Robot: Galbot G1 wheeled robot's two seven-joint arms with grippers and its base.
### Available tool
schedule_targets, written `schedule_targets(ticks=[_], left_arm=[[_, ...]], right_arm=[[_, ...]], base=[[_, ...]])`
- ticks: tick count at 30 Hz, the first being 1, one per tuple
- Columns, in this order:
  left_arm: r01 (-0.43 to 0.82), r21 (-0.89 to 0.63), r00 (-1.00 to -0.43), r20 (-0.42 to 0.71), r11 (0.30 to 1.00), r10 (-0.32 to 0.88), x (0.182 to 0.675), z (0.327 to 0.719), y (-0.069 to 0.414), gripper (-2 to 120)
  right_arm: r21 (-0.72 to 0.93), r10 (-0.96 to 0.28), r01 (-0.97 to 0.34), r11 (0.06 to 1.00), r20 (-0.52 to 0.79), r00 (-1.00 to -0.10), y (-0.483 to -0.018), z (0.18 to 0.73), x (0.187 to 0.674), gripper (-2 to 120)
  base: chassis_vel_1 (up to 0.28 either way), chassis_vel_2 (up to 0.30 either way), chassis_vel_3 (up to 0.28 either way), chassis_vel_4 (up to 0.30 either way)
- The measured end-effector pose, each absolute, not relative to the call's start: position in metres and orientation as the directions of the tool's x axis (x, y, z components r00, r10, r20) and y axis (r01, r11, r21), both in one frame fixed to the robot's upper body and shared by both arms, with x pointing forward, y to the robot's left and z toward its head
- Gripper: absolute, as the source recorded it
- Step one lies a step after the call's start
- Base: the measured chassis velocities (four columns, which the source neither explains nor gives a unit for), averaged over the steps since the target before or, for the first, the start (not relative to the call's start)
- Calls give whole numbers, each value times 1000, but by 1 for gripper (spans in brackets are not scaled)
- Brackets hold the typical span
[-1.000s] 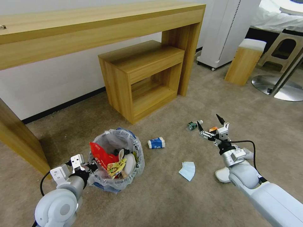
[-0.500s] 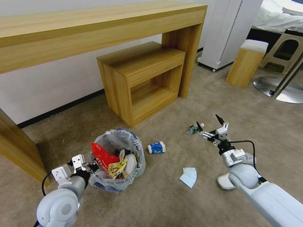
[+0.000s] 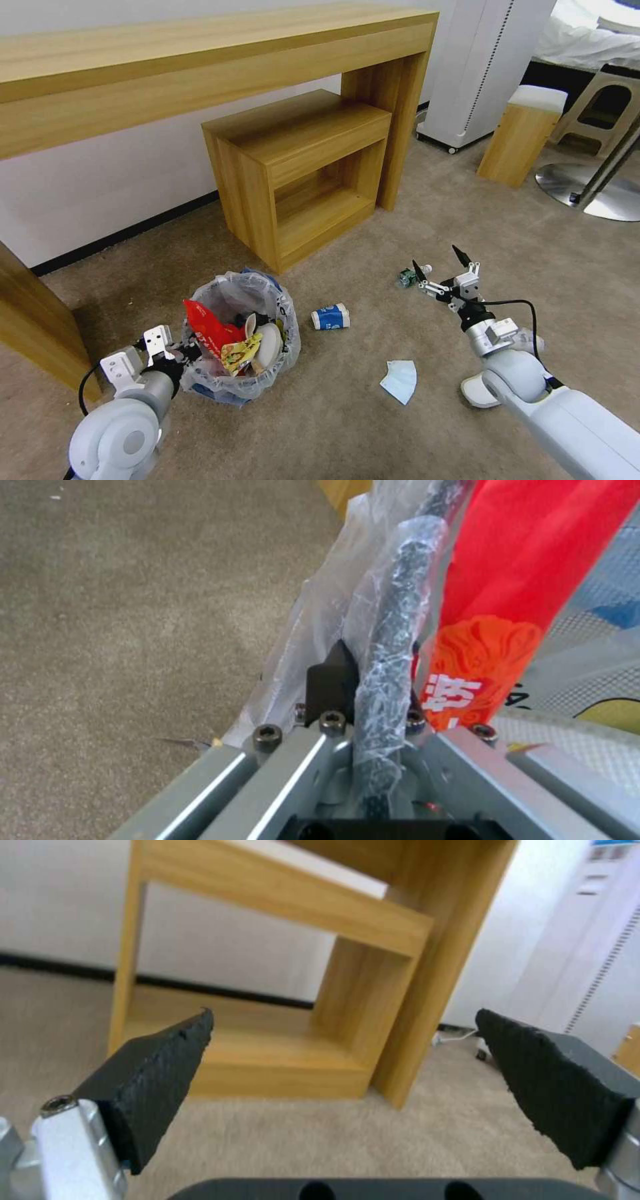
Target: Pick up the trash bin and place the garbage on the floor into it.
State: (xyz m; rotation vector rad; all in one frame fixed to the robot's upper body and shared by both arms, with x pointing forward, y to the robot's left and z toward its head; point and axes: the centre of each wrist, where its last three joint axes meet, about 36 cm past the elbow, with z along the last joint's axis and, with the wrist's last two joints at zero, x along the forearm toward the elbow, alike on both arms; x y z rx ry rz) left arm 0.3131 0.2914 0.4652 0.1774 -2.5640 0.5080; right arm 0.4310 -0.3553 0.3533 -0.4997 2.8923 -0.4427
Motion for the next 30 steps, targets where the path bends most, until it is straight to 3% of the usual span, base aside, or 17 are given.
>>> schedule_targets(ticks=[18,30], left_arm=[[-229,-318,-855,518,920,-34,313,463,293,0],[-232,-321,-851,525,918,-31,314,458,289,0]], right_arm=[[-511,-563,-527,679,98,-821,-423,304,394,100],[-464,-564,-596,655,226,-795,-445,277,340,100]], base=[[0,0,0,0],[0,0,0,0]])
